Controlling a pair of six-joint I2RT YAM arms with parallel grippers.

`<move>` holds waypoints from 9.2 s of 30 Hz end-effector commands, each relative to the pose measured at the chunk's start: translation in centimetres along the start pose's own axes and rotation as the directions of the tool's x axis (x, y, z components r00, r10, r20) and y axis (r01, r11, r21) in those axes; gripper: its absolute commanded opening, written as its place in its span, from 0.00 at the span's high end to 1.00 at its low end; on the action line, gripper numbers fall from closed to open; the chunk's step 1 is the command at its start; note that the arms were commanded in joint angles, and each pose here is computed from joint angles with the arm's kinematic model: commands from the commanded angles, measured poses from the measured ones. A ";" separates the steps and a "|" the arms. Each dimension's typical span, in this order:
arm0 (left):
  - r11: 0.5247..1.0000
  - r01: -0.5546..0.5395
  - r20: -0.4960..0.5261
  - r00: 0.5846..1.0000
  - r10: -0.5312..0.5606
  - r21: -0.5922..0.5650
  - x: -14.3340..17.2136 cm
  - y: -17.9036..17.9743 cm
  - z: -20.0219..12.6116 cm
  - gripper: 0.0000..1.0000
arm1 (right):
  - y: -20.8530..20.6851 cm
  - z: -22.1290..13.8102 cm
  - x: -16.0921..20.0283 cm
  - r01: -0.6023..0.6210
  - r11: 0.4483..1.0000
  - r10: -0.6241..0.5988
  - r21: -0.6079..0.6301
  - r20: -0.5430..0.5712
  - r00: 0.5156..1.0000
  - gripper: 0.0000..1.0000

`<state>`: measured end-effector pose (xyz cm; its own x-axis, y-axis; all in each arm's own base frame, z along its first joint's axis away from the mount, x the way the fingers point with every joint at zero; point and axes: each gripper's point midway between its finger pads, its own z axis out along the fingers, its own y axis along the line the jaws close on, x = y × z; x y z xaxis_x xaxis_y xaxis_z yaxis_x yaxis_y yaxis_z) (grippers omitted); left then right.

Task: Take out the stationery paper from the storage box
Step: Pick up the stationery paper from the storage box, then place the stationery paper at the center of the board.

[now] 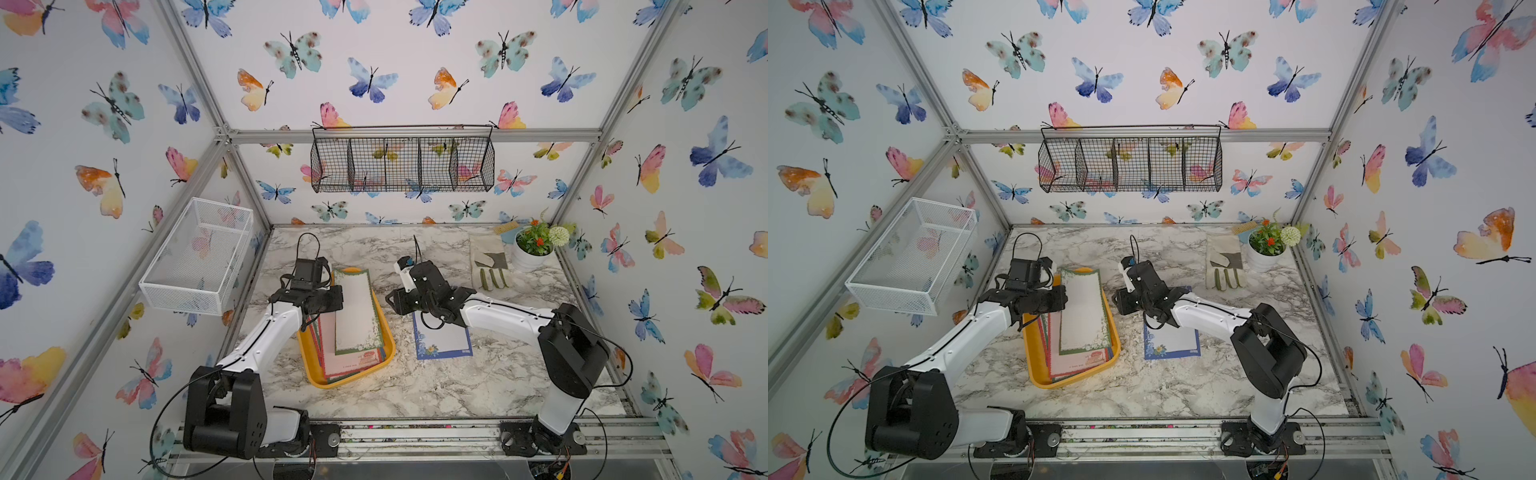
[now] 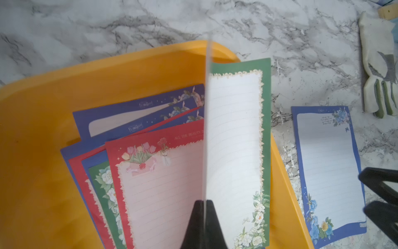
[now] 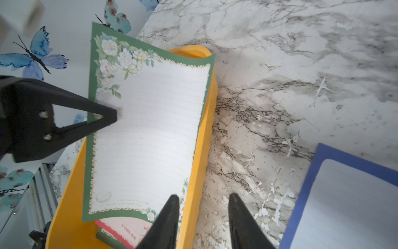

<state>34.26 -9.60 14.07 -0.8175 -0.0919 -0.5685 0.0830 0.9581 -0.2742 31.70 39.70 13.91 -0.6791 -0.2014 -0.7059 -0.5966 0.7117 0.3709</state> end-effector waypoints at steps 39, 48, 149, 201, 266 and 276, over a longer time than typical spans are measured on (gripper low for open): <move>0.625 -0.749 0.853 0.458 0.248 0.220 -16.2 -20.8 -20.6 1.00 | -1.0 -23.0 -13.2 0.430 0.877 -0.439 0.213 0.719 0.539 0.26; 0.403 -0.857 0.877 0.430 0.212 0.323 -14.9 -21.4 -22.9 1.00 | -1.9 -25.2 -14.7 0.579 0.812 -0.415 0.081 0.777 0.473 0.17; 0.732 -0.663 0.902 0.398 0.165 0.158 -14.4 -17.1 -26.4 0.02 | -1.9 -16.6 -4.0 -0.111 0.911 0.103 -0.397 -0.042 0.994 0.98; 0.737 -0.656 0.874 0.441 0.203 0.160 -14.2 -16.9 -23.7 0.02 | -15.5 -7.8 7.7 -0.554 0.826 0.512 -0.106 -0.270 0.816 0.98; 0.747 -0.648 0.875 0.439 0.205 0.151 -14.2 -16.7 -23.7 0.02 | -22.5 -10.4 8.7 -0.397 0.858 0.476 0.326 -0.213 0.853 0.49; 0.757 -0.640 0.862 0.452 0.229 0.134 -14.3 -16.7 -22.9 0.01 | -23.3 -13.0 6.5 -0.343 0.844 0.428 0.412 -0.133 0.894 0.48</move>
<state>31.48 -17.98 44.77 0.1382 -0.0765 -0.9874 0.6752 0.7367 0.0374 35.03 14.25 6.92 -0.9362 0.0364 -0.3496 -0.0999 0.9261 0.3639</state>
